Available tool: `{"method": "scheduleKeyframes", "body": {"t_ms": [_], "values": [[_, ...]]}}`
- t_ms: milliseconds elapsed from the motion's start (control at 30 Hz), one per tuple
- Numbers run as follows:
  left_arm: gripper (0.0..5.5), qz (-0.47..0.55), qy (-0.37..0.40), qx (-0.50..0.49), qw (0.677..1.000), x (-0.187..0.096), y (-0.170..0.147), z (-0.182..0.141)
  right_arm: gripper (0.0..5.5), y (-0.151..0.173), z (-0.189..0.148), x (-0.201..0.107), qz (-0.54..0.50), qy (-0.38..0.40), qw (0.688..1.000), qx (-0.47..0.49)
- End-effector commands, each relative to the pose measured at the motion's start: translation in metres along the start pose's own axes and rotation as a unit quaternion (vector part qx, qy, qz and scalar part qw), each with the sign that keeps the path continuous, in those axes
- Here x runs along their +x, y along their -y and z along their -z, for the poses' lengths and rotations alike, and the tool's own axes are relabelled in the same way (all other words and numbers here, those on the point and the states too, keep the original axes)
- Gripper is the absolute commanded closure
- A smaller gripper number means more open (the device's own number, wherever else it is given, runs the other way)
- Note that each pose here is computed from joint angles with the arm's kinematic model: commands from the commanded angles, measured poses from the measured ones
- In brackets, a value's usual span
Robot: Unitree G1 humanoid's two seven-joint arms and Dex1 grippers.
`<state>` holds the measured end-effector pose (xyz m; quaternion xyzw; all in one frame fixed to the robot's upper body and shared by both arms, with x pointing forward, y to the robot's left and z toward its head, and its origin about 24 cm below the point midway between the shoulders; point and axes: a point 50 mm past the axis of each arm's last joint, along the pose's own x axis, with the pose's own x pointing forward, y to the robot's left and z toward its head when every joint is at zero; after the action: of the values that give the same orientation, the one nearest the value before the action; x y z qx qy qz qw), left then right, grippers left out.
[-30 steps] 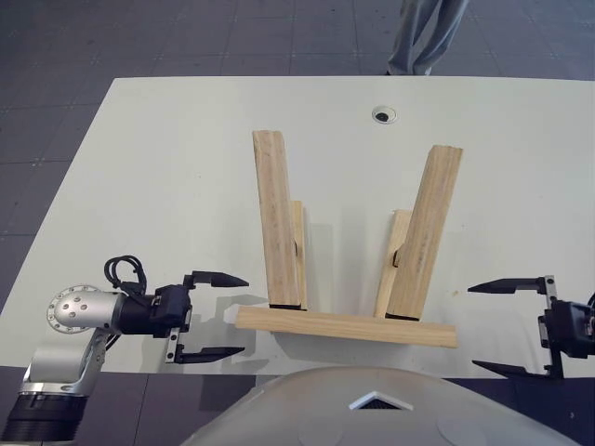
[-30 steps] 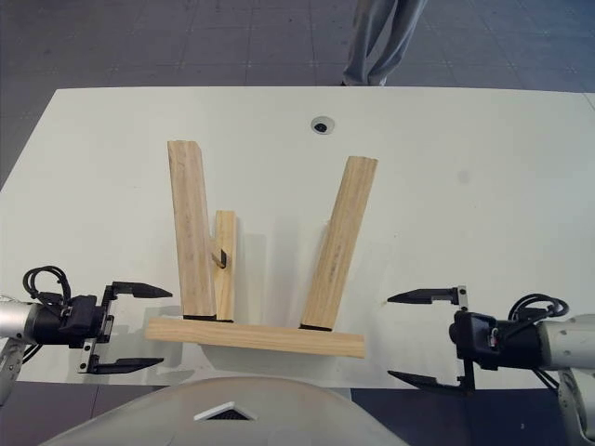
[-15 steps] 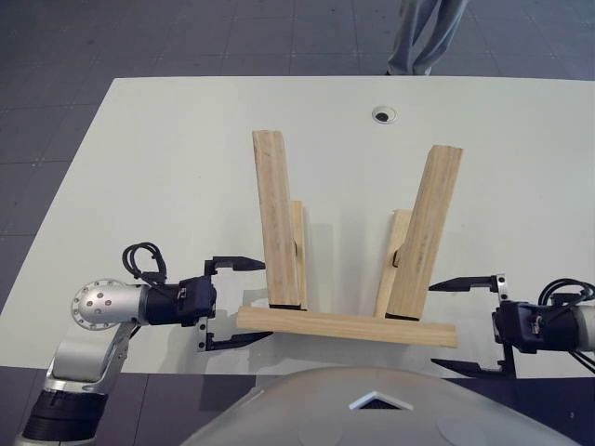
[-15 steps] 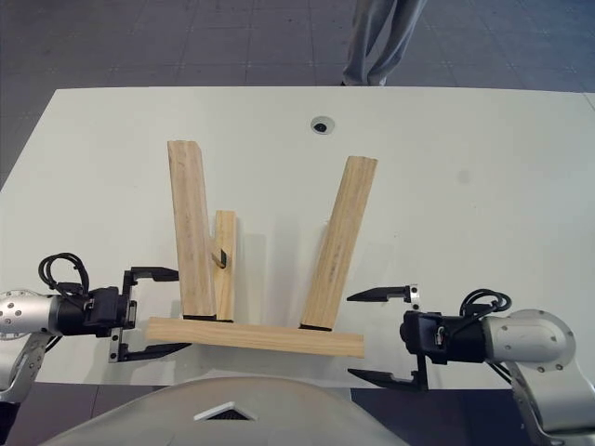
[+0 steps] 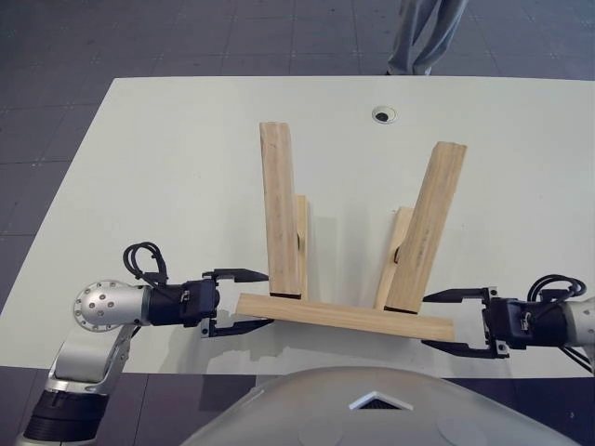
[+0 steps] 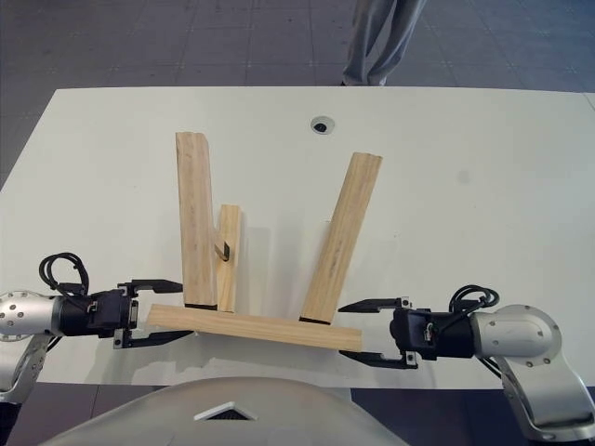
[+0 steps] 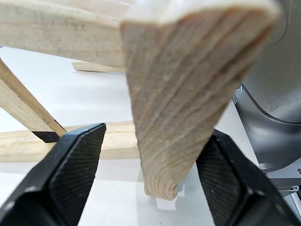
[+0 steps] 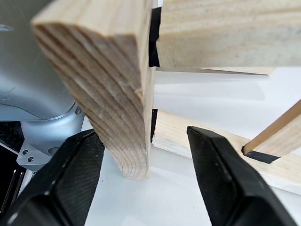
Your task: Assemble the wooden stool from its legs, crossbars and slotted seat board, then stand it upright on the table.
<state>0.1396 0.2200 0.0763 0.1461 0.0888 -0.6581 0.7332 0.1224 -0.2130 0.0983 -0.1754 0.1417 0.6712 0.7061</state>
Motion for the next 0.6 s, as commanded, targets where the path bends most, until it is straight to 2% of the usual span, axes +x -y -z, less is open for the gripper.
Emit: {"method": "scheduleKeyframes", "body": {"t_ms": [33, 233, 300, 533, 600], "values": [[2.80, -0.005, -0.004, 0.010, 1.000, 0.000, -0.002, -0.002, 3.20, 0.007, -0.001, -0.001, 0.007, 0.000, 1.000, 0.000], [3.71, 0.003, -0.009, -0.013, 1.000, 0.004, -0.002, 0.001, 4.21, 0.007, -0.007, 0.001, 0.001, 0.018, 1.000, -0.008], [3.99, 0.002, -0.007, -0.016, 1.000, 0.004, -0.002, 0.001, 4.21, 0.005, -0.009, 0.003, -0.004, 0.018, 1.000, -0.011], [3.99, 0.003, 0.016, -0.045, 0.999, 0.005, -0.005, -0.007, 4.21, 0.011, -0.022, 0.008, -0.007, 0.064, 0.998, 0.013], [4.00, 0.009, 0.025, -0.064, 0.998, 0.005, -0.007, -0.009, 4.21, 0.018, -0.023, 0.011, 0.010, 0.057, 0.998, 0.032]]}}
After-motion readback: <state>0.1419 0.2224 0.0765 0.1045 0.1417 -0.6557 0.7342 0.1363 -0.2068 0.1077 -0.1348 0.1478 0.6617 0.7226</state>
